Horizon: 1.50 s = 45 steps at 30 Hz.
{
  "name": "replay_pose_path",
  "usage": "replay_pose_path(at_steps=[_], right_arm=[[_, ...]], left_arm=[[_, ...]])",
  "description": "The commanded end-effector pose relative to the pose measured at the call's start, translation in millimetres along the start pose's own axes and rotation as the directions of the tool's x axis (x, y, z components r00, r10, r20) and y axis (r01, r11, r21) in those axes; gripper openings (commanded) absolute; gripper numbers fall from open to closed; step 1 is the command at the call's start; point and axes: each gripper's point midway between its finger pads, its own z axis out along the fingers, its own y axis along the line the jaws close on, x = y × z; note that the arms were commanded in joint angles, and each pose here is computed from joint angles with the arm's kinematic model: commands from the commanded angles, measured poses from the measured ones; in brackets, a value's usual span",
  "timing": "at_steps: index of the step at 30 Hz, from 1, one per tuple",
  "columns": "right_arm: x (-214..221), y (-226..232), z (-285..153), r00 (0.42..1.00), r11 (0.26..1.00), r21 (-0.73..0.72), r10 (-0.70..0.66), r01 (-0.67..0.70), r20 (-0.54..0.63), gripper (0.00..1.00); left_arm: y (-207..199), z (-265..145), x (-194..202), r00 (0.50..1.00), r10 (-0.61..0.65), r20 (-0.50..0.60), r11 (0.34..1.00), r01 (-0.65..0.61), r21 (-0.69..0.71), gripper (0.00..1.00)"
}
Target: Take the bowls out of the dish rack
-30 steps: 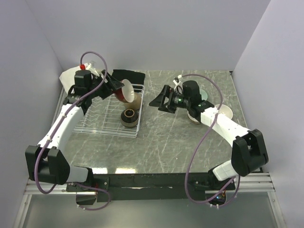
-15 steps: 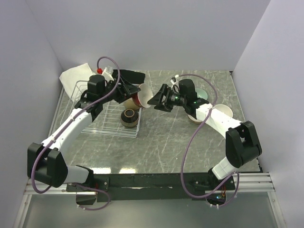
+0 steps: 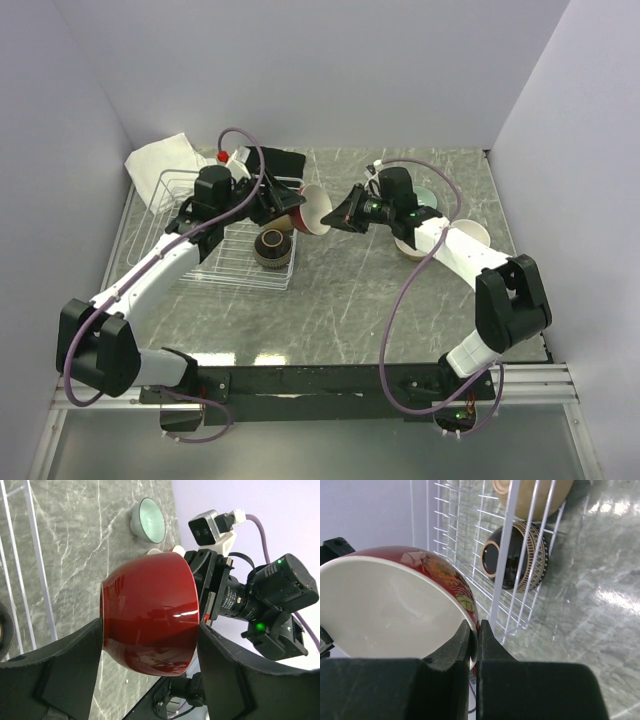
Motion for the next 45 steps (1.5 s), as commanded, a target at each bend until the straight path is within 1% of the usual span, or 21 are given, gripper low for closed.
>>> replay_pose_path(at_steps=[1,2,3,4,5,7,8,9,10,11,12,13,14,16,17,20,22,25,28,35,45], right_arm=[[-3.8,8.9,-18.0,0.994,0.993,0.037,-0.110,0.109,0.030,0.00],[-6.1,8.1,-23.4,0.990,0.989,0.058,-0.135,0.133,0.041,0.00],[-8.9,3.8,-27.6,0.988,0.986,0.089,-0.145,0.140,0.050,0.00],[-9.8,-11.9,-34.0,0.988,0.977,0.163,-0.149,0.140,0.048,0.00],[-14.6,-11.9,-41.5,0.984,0.971,0.187,-0.165,0.151,0.065,0.00],[-16.8,-29.6,-55.5,0.981,0.947,0.278,-0.181,0.157,0.062,0.00],[-25.0,-33.4,-64.9,0.974,0.931,0.326,-0.204,0.163,0.096,0.00],[-28.1,-39.7,-71.0,0.971,0.917,0.365,-0.215,0.163,0.105,0.00],[-27.6,-49.3,-81.3,0.971,0.896,0.415,-0.219,0.161,0.096,0.00],[-38.0,-58.9,-91.2,0.966,0.873,0.466,-0.227,0.144,0.126,0.00],[-38.0,-68.5,-100.0,0.968,0.854,0.505,-0.219,0.130,0.121,0.00],[-42.5,-74.0,-108.0,0.965,0.838,0.531,-0.228,0.127,0.130,0.00],[-53.7,-86.1,-120.7,0.960,0.809,0.580,-0.229,0.095,0.163,0.00],[-58.6,-100.9,-135.3,0.960,0.770,0.634,-0.223,0.067,0.169,0.00],[-68.0,-107.9,-145.9,0.957,0.754,0.656,-0.215,0.035,0.195,0.00],[-76.5,-126.4,-163.2,0.957,0.697,0.717,-0.196,-0.016,0.212,0.00],[-83.9,-141.9,-175.8,0.954,0.651,0.756,-0.185,-0.059,0.234,0.00],[-93.5,-158.2,-186.8,0.949,0.607,0.786,-0.170,-0.112,0.266,0.00],[-101.3,-170.9,-191.6,0.946,0.587,0.795,-0.146,-0.153,0.289,0.00],[-101.1,-200.6,-186.0,0.954,0.548,0.816,-0.100,-0.183,0.281,0.00],[-89.3,-239.3,-176.7,0.961,0.539,0.810,-0.006,-0.231,0.278,0.00]], left_arm=[[-24.1,-10.3,-20.0,0.987,0.118,0.105,0.992,-0.122,0.039,0.23],[-20.5,-11.5,-19.0,0.986,0.129,0.101,0.991,-0.131,0.017,0.40],[-20.5,-12.5,-22.8,0.979,0.170,0.113,0.985,-0.172,0.005,0.49],[-13.8,-14.1,-24.3,0.976,0.182,0.118,0.983,-0.179,-0.035,0.60],[-11.0,-15.0,-25.7,0.973,0.198,0.120,0.980,-0.193,-0.055,0.77],[-2.7,-20.4,-30.2,0.959,0.252,0.130,0.964,-0.237,-0.116,0.87],[-1.2,-24.1,-31.7,0.953,0.272,0.136,0.958,-0.255,-0.133,0.96],[4.6,-27.4,-32.6,0.942,0.310,0.131,0.943,-0.287,-0.166,0.99],[9.7,-30.7,-37.0,0.933,0.331,0.143,0.932,-0.299,-0.205,0.99],[12.6,-35.0,-39.6,0.923,0.353,0.150,0.921,-0.315,-0.230,1.00],[19.9,-39.2,-38.9,0.911,0.391,0.133,0.899,-0.347,-0.267,0.99],[27.7,-43.1,-44.6,0.900,0.412,0.145,0.881,-0.353,-0.316,0.99],[32.0,-48.4,-46.5,0.884,0.446,0.142,0.859,-0.379,-0.344,0.99],[41.5,-54.9,-46.6,0.872,0.472,0.127,0.832,-0.394,-0.390,0.99],[43.5,-58.4,-45.5,0.863,0.491,0.117,0.820,-0.412,-0.398,1.00],[55.2,-67.5,-45.8,0.850,0.516,0.104,0.786,-0.422,-0.452,1.00],[59.5,-70.4,-44.1,0.848,0.522,0.096,0.776,-0.426,-0.465,0.99],[65.3,-75.8,-41.4,0.842,0.532,0.089,0.763,-0.430,-0.483,0.99],[67.0,-78.1,-38.5,0.841,0.535,0.082,0.760,-0.436,-0.482,0.99],[69.2,-82.2,-35.6,0.833,0.549,0.070,0.749,-0.453,-0.484,0.99],[73.3,-84.4,-30.8,0.830,0.554,0.054,0.742,-0.464,-0.484,0.99]])
